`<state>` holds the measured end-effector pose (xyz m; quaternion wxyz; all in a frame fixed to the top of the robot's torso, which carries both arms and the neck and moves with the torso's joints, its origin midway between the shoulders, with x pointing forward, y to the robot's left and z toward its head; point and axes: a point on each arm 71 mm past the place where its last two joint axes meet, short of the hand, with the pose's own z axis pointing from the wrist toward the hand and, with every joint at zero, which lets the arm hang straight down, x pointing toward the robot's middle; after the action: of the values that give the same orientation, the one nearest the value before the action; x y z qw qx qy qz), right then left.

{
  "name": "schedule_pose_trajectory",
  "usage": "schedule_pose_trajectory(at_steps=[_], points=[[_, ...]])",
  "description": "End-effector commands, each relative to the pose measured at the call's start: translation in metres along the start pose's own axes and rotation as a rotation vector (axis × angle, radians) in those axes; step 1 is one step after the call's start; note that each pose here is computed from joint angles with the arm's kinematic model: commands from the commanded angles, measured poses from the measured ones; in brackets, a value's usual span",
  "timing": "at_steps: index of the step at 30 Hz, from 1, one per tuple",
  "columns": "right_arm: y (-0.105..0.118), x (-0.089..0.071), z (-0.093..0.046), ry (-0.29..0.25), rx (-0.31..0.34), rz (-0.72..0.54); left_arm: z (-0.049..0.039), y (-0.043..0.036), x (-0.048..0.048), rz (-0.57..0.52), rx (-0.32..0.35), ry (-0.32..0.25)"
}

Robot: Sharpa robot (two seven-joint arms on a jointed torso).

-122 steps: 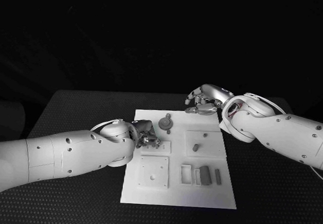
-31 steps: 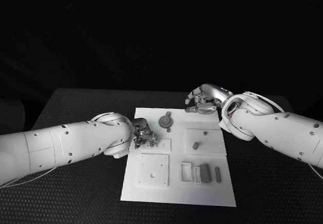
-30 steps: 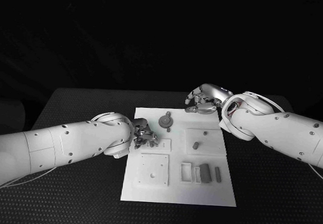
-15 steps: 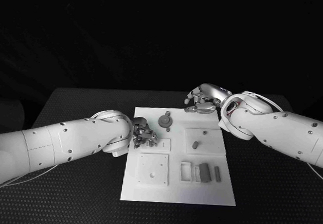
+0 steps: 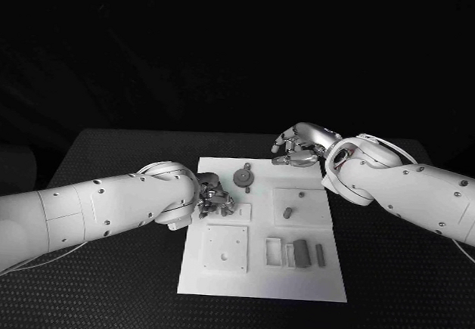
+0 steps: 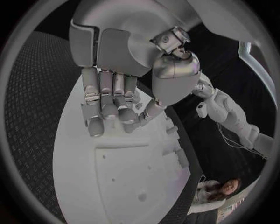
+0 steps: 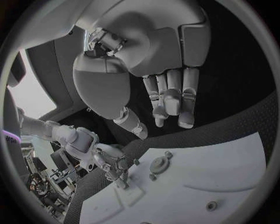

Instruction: Assemble the parts on the task board

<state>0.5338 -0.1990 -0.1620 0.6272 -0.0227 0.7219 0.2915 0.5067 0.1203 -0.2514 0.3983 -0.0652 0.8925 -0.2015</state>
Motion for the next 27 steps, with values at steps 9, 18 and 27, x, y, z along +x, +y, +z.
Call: schedule_pose_trajectory(at_steps=[9, 18, 27], points=[[0.0006, 0.0009, -0.0006, 0.011, -0.01, 0.0, 0.0005, -0.0005, -0.0016, 0.057, -0.011, -0.019], [0.0007, 0.0008, -0.0009, 0.011, -0.01, 0.001, 0.0009, 0.0008, -0.0016, 0.078, -0.021, -0.014], [0.0011, 0.001, -0.0008, 0.012, -0.011, 0.001, 0.0021, -0.0022, 0.0006, 0.086, -0.019, 0.0]])
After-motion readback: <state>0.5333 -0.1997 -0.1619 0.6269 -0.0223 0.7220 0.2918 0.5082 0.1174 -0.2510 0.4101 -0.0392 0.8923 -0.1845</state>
